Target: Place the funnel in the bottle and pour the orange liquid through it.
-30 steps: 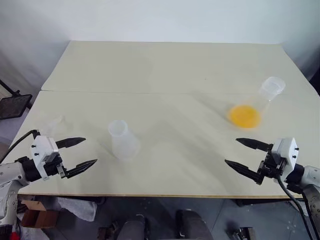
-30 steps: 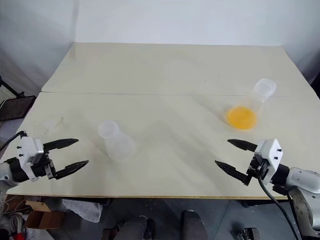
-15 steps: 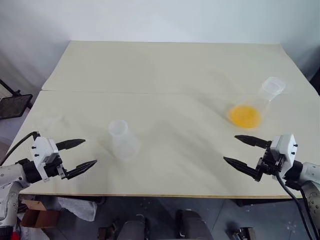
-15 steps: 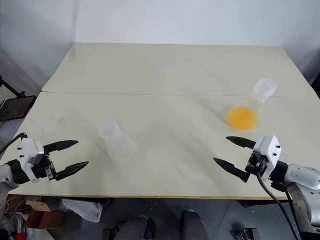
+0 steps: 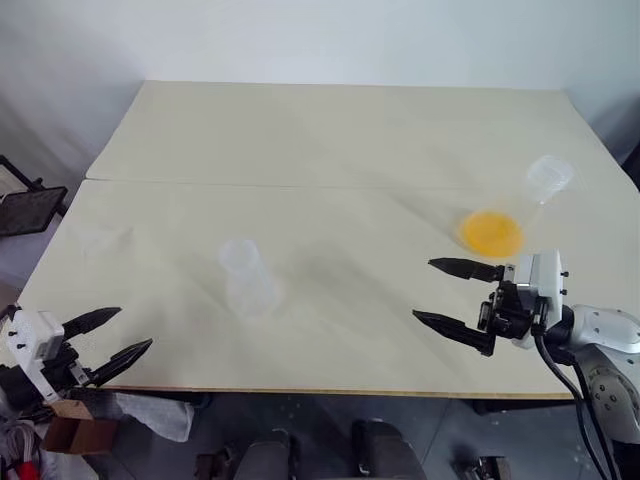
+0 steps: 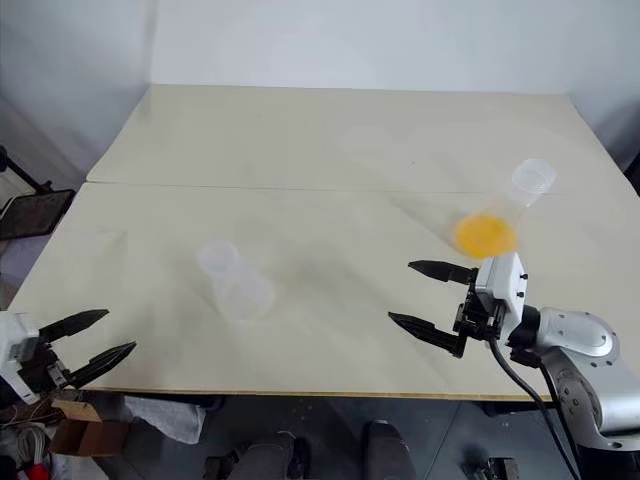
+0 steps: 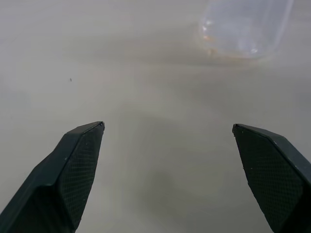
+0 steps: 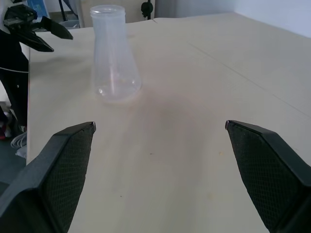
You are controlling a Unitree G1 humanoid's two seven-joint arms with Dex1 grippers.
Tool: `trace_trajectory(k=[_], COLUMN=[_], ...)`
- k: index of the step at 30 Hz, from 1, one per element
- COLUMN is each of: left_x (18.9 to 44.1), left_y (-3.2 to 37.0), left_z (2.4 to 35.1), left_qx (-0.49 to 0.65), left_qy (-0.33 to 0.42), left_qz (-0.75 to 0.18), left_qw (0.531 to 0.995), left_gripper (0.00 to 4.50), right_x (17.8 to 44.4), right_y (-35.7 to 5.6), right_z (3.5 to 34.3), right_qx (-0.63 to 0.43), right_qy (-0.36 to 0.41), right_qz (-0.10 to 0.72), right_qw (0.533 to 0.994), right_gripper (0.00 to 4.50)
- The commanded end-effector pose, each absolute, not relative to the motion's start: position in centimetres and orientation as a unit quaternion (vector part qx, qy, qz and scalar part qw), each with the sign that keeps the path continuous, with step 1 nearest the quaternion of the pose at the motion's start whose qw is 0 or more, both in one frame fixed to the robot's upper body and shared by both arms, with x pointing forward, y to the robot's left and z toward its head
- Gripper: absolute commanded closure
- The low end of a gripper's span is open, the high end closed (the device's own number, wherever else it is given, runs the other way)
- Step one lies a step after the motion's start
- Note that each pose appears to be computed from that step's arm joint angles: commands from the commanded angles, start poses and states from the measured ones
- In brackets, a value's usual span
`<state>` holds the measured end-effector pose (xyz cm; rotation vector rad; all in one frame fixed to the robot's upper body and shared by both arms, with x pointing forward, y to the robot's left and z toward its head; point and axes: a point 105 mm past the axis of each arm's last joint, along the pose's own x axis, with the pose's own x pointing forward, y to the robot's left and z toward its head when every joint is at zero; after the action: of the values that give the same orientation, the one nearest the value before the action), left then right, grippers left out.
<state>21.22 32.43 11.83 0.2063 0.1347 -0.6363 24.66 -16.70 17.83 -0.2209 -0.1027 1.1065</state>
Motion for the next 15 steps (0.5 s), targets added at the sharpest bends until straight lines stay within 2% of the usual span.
trace_trajectory(k=[1,6,15], left_x=[22.0,23.0,27.1], left_y=[29.4,23.8,19.5], left_z=[14.9,16.7,17.9], left_qx=[0.104,0.101,0.087], left_qy=[0.005,-0.015,-0.052], left_qz=[-0.369,-0.471,-0.501], left_qw=[0.924,0.876,0.859], left_gripper=[0.02,0.02,0.02], right_x=[24.3,24.4,24.0], right_y=[-16.4,-16.9,-17.1], right_z=[18.1,17.5,17.0], right_qx=[-0.111,-0.110,-0.107], right_qy=[-0.060,-0.053,-0.050], right_qz=[0.529,0.518,0.505], right_qw=[0.839,0.846,0.855], right_gripper=[0.00,0.00,0.00])
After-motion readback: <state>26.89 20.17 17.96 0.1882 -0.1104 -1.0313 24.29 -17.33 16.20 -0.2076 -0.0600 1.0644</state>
